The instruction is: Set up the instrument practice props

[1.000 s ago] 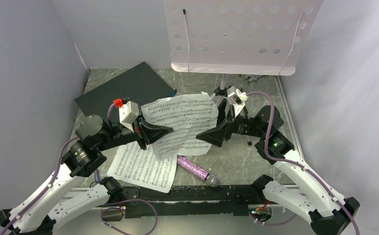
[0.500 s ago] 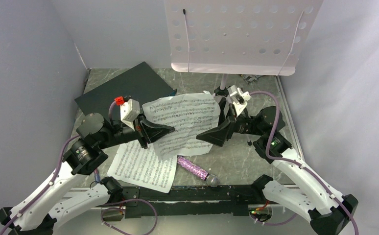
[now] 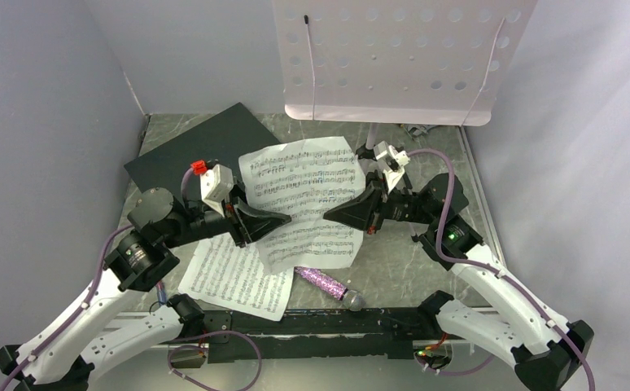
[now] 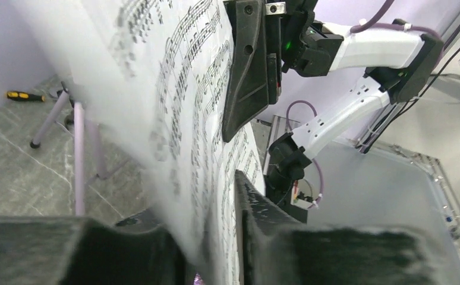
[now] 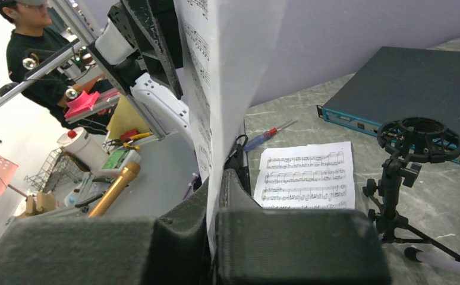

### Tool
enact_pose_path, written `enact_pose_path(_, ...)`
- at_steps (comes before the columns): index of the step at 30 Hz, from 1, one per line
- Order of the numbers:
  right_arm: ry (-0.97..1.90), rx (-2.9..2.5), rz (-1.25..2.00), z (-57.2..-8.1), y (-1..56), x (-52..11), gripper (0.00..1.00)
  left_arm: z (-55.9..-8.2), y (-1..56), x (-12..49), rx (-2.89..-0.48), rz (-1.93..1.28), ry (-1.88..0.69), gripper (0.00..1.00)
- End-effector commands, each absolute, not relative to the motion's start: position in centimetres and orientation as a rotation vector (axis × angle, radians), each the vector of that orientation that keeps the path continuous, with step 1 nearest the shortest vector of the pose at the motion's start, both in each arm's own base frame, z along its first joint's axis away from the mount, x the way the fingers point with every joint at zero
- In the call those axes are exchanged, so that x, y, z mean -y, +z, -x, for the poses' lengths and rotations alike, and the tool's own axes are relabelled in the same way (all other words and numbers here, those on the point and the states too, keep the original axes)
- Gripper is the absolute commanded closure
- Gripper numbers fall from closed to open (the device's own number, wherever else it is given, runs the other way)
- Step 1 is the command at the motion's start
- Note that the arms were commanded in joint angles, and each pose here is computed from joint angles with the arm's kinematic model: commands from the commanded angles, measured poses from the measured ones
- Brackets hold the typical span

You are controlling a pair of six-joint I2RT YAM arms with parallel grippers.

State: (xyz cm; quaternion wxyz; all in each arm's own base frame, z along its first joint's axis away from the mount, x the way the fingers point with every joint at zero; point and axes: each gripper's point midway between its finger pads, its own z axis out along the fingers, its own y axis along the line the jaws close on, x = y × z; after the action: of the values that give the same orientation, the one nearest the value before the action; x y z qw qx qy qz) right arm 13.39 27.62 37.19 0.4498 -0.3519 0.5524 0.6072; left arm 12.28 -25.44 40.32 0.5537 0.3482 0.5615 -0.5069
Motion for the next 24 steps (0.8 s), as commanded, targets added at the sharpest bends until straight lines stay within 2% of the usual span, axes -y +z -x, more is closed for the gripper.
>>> enact_pose_path(1,1.440,-1.287,0.871,-13.3,39.7,-27.1,1.00,-12.5,40.7,25.1,-1.326,-0.793,-1.179,0.63)
enact_pose_path(9,1.382,-1.318,0.817,-14.2,40.2,-26.7,1.00,-12.8,40.0,24.7,-1.353,-0.802,-1.136,0.41)
enact_pose_path(12,1.346,-1.344,0.797,-14.8,40.6,-26.5,1.00,-13.2,39.9,24.4,-1.353,-0.789,-1.108,0.20)
enact_pose_path(14,1.327,-1.351,0.793,-14.9,40.9,-26.4,1.00,-13.4,39.8,24.4,-1.350,-0.787,-1.095,0.12)
enact_pose_path(17,1.290,-1.364,0.792,-15.2,41.5,-26.1,1.00,-14.0,39.5,24.6,-1.367,-0.788,-1.074,0.08)
enact_pose_path(24,1.269,-1.319,0.841,-13.9,44.0,-25.4,1.00,-16.0,38.9,24.5,-1.426,-0.771,-0.969,0.07)
